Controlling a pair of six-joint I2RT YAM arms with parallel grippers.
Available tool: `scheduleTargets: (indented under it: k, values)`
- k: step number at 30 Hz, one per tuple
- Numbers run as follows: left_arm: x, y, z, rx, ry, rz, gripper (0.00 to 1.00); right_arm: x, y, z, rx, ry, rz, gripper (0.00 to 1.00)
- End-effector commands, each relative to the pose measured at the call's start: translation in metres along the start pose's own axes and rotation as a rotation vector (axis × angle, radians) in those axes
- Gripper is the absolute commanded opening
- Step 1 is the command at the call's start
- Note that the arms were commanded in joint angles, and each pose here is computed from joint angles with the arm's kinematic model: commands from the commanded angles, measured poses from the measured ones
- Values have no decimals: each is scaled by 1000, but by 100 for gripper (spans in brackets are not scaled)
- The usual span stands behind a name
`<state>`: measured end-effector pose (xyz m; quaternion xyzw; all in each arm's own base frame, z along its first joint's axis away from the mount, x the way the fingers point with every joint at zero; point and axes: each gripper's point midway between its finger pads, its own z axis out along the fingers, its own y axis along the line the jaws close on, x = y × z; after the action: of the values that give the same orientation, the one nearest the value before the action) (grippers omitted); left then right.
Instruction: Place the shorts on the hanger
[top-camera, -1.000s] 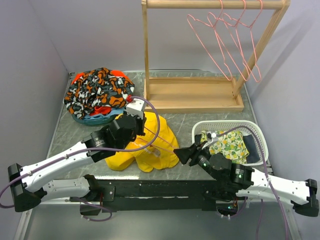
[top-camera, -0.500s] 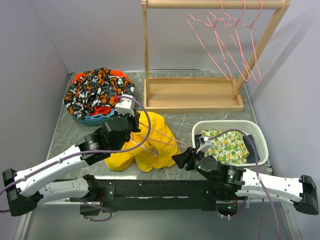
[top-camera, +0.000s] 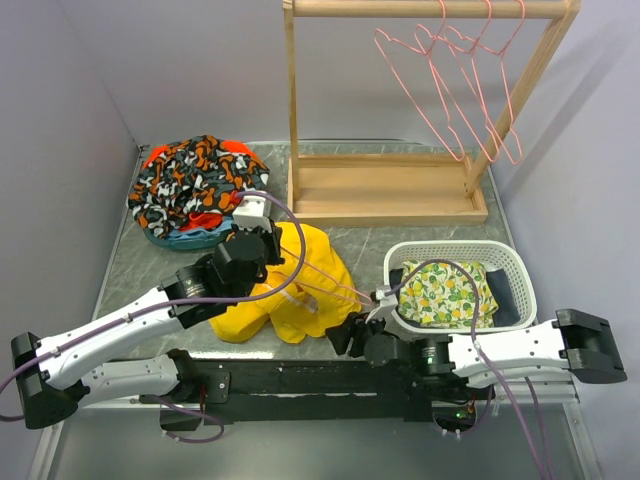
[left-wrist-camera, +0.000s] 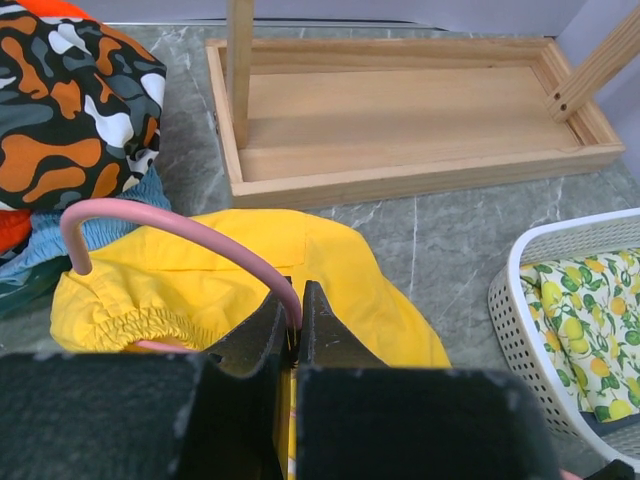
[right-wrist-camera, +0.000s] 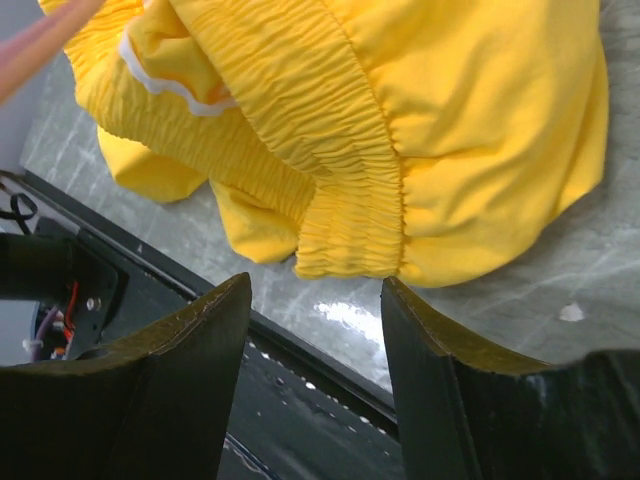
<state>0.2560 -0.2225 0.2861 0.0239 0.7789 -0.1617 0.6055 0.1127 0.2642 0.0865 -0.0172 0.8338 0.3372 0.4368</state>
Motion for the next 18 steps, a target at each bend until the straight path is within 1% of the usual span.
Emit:
scheduleTargets:
  k: [1,3,18]
  values:
    - [-13,-7,0,14,-36,-79,1,-22,20,7,-5,-142,89,63]
    - [-14,-7,1,8,-32,-72,1,-22,23,10,-11,-157,102,63]
    - [-17,-3,-5,7,-31,-67,1,2,21,24,6,-116,66,70]
